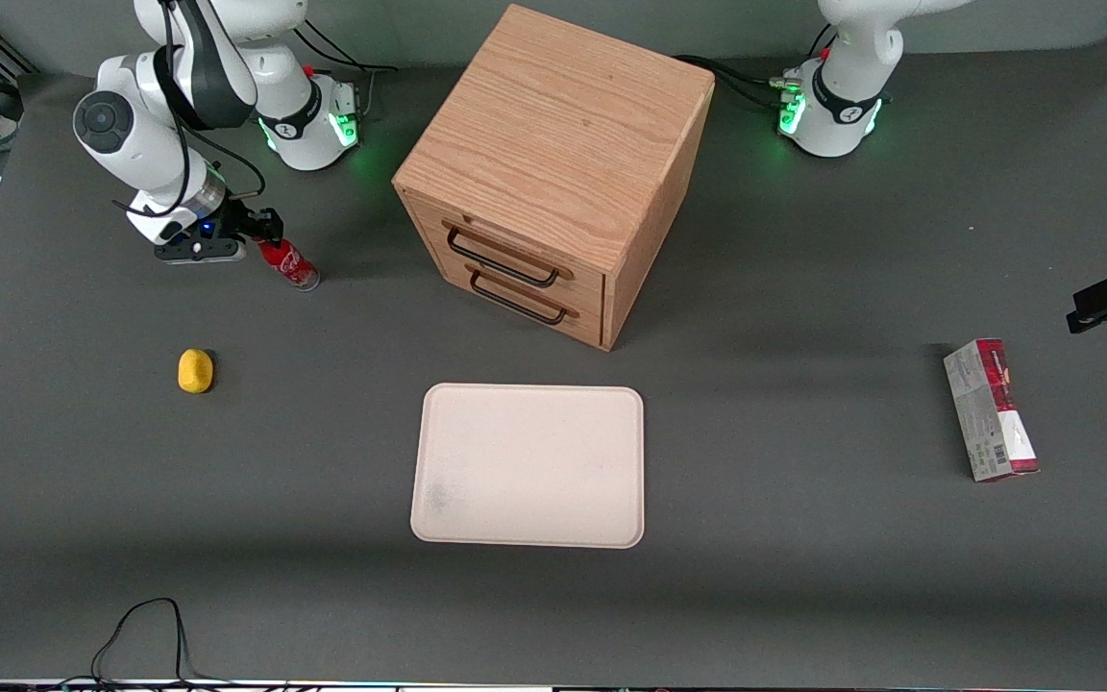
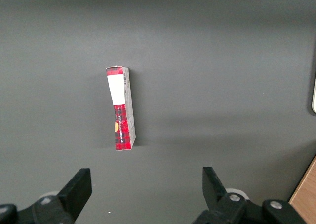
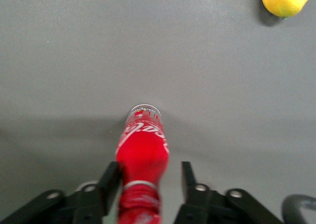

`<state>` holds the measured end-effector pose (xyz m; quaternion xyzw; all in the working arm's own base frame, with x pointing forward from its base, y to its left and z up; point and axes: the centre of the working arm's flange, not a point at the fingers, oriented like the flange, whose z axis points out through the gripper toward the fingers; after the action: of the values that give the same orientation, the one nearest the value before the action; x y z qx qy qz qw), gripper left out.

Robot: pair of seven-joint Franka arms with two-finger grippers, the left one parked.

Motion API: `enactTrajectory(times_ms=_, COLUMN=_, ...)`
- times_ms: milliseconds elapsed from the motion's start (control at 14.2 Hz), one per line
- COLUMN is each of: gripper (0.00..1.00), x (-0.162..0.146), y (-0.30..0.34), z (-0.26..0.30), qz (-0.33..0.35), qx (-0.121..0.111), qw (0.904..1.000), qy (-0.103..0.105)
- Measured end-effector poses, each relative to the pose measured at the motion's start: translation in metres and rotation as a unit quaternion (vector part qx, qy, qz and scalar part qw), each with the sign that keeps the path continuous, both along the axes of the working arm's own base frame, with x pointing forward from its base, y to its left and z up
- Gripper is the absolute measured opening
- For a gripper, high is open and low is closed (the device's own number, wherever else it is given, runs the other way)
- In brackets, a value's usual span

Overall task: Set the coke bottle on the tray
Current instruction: 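Close the right gripper on the bottle and lift it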

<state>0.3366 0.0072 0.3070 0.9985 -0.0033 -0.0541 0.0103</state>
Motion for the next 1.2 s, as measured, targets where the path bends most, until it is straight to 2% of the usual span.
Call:
enactTrajectory(times_ms=70, gripper=0.41, x=0.000, y=0.000, z=-0.001, qz=-0.008, qx=-0.001, qw=1.0000, qy=0.000)
enactTrajectory(times_ms=141, gripper=0.37, x=0.001, y=0.001, z=0.000, qz=-0.012, qx=-0.001, qw=0.9999, qy=-0.001)
enactTrajectory(times_ms=492, gripper=0.37, x=0.004, y=0.000, z=0.000, qz=-0.016, qx=-0.002, qw=0.9999, qy=-0.001)
enactTrajectory(times_ms=703, gripper=0.37, x=0.018, y=0.000, z=0.005, qz=-0.017, qx=-0.004, qw=0.9998, qy=-0.011)
enactTrajectory(times_ms=1055, gripper=0.37, x=0.069, y=-0.003, z=0.038, qz=-0.020, qx=-0.013, qw=0.9994, qy=-0.025)
enactTrajectory(times_ms=1195, gripper=0.37, x=0.097, y=-0.004, z=0.068, qz=-0.019, qx=-0.022, qw=0.9994, qy=-0.020)
